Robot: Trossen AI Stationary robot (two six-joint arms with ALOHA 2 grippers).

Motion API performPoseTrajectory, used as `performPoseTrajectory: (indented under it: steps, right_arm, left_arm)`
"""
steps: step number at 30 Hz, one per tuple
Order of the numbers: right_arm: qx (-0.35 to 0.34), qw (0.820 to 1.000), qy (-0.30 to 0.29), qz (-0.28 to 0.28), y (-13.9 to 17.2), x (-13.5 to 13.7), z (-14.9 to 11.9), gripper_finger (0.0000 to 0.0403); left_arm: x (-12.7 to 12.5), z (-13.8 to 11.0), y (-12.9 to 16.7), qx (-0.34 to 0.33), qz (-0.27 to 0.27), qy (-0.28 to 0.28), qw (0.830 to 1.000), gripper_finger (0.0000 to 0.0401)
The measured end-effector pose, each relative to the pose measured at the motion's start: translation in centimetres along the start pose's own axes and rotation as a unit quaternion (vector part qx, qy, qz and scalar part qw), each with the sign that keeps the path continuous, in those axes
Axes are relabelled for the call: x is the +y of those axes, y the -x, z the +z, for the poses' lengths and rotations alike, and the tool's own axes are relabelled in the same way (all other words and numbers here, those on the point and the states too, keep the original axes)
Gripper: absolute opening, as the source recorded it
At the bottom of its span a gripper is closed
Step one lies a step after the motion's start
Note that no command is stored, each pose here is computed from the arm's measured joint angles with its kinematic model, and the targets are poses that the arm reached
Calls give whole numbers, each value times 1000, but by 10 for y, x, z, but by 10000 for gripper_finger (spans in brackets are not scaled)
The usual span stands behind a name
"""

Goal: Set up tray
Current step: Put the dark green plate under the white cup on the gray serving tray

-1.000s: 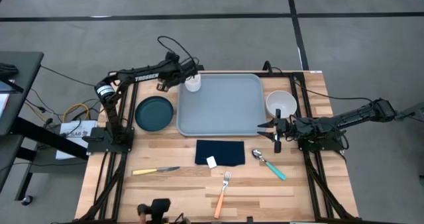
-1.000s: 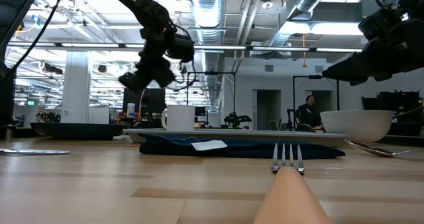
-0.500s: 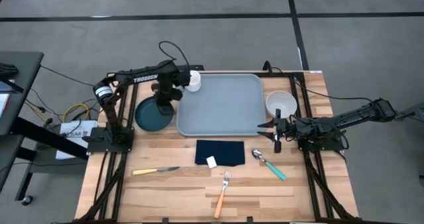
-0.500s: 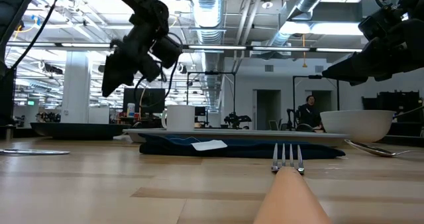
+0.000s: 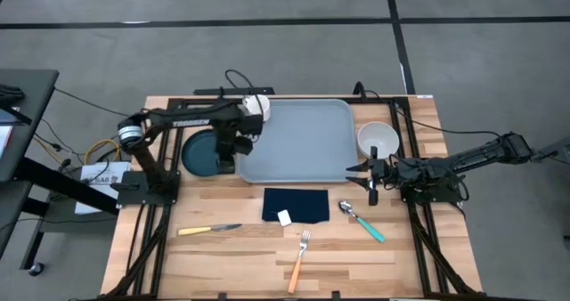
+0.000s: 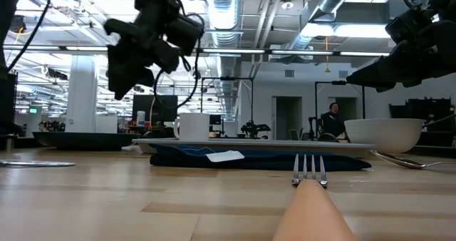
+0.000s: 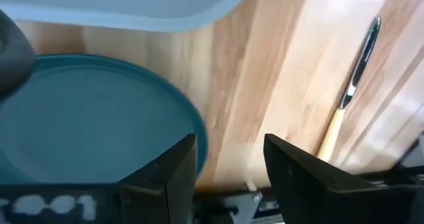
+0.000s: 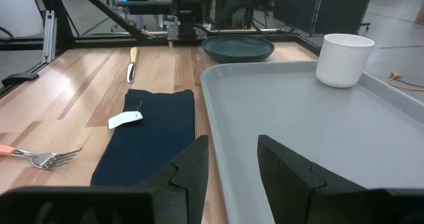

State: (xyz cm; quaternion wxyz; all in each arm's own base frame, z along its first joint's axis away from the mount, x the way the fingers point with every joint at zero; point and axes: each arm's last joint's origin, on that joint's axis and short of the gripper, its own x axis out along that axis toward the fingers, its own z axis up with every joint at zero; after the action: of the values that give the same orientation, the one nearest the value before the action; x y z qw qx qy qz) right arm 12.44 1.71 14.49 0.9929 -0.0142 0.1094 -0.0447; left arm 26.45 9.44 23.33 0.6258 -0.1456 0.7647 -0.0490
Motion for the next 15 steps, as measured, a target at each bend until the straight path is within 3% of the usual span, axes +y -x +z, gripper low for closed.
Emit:
performPoseTrajectory:
  steps: [5, 8, 12, 15]
  right_arm:
    - [0, 1000, 0, 0, 0, 0, 0, 122]
    - [0, 1000, 0, 0, 0, 0, 0, 122]
    - [0, 1000, 0, 0, 0, 0, 0, 122]
    - [0, 1000, 0, 0, 0, 0, 0, 122]
  left_arm:
    - [-18, -30, -3, -97, -1, -23, 995, 162]
    - [-23, -52, -5, -178, 36, -14, 983, 162]
    - [-20, -82, -13, -270, 141, 78, 949, 162]
    - [-20, -100, -22, -318, 163, 146, 923, 162]
